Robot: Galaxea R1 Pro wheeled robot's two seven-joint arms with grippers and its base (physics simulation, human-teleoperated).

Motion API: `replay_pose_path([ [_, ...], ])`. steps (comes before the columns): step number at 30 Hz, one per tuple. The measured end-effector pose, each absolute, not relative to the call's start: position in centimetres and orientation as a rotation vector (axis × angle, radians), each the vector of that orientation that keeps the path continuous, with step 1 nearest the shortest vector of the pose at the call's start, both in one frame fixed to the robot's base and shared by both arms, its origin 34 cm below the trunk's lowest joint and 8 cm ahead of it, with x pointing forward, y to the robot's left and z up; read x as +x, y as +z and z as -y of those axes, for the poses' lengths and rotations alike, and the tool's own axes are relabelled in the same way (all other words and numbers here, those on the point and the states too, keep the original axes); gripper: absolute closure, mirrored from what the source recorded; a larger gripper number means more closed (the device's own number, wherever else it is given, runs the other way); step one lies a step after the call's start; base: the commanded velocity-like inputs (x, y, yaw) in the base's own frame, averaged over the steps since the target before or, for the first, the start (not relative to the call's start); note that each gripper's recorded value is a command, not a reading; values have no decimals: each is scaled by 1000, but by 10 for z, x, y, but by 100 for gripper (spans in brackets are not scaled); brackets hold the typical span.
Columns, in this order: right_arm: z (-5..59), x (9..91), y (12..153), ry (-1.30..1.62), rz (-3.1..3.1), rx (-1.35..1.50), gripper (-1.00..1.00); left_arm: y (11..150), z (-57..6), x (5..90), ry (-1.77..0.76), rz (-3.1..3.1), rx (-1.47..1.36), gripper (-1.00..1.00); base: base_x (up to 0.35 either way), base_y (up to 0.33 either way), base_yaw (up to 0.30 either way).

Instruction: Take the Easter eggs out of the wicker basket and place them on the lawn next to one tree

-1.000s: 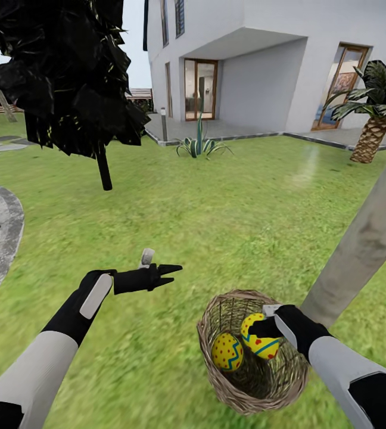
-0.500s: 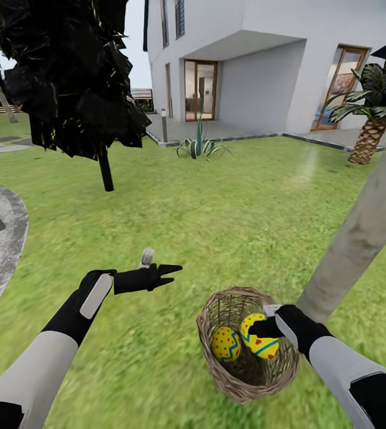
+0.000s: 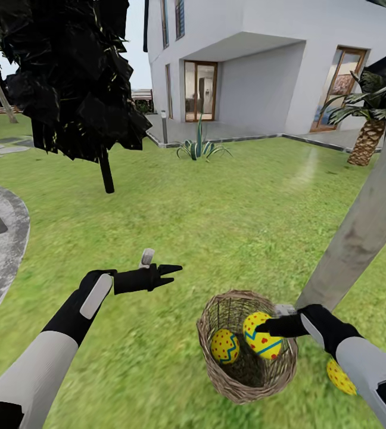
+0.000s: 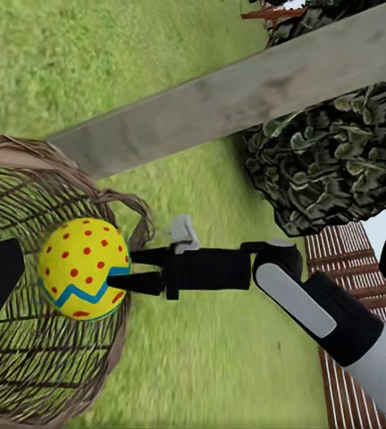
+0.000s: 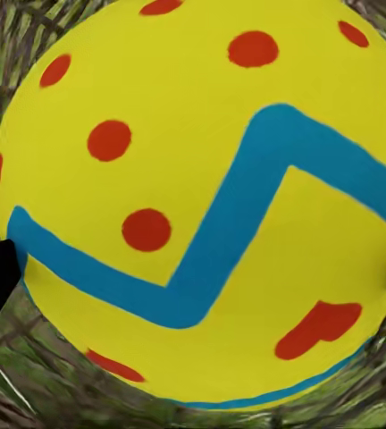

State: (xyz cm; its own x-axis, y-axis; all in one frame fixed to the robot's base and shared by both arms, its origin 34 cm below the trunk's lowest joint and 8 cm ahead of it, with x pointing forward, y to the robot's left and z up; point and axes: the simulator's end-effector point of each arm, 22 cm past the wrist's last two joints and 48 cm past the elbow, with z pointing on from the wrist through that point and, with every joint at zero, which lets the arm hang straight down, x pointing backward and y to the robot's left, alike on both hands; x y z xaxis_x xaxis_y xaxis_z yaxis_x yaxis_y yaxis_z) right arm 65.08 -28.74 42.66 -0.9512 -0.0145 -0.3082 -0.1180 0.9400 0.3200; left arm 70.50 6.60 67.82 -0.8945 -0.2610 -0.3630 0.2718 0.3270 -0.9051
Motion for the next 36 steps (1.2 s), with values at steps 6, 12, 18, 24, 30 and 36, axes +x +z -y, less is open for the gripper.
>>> replay_pose_path([
  [6,281,645,466,778,-2720,-122,100,685,-66,707,-1598,-2163,-4,-100,-28,0,0],
  [12,276,638,514,1060,-2619,-145,100,691,-68,709,-1603,-2178,-26,-100,-321,0,0],
  [18,283,639,535,1092,-2594,-139,100,704,-68,711,-1604,-2177,-26,-100,-75,0,0],
  [24,296,640,538,1068,-2598,-127,100,706,-70,711,-1609,-2170,-27,-100,-1,0,0],
  [30,298,644,542,1082,-2575,-92,100,705,-72,717,-1574,-2142,-25,-100,166,-167,0],
  [36,299,647,546,1090,-2556,-68,100,707,-73,718,-1575,-2132,-27,-100,137,-120,-130],
])
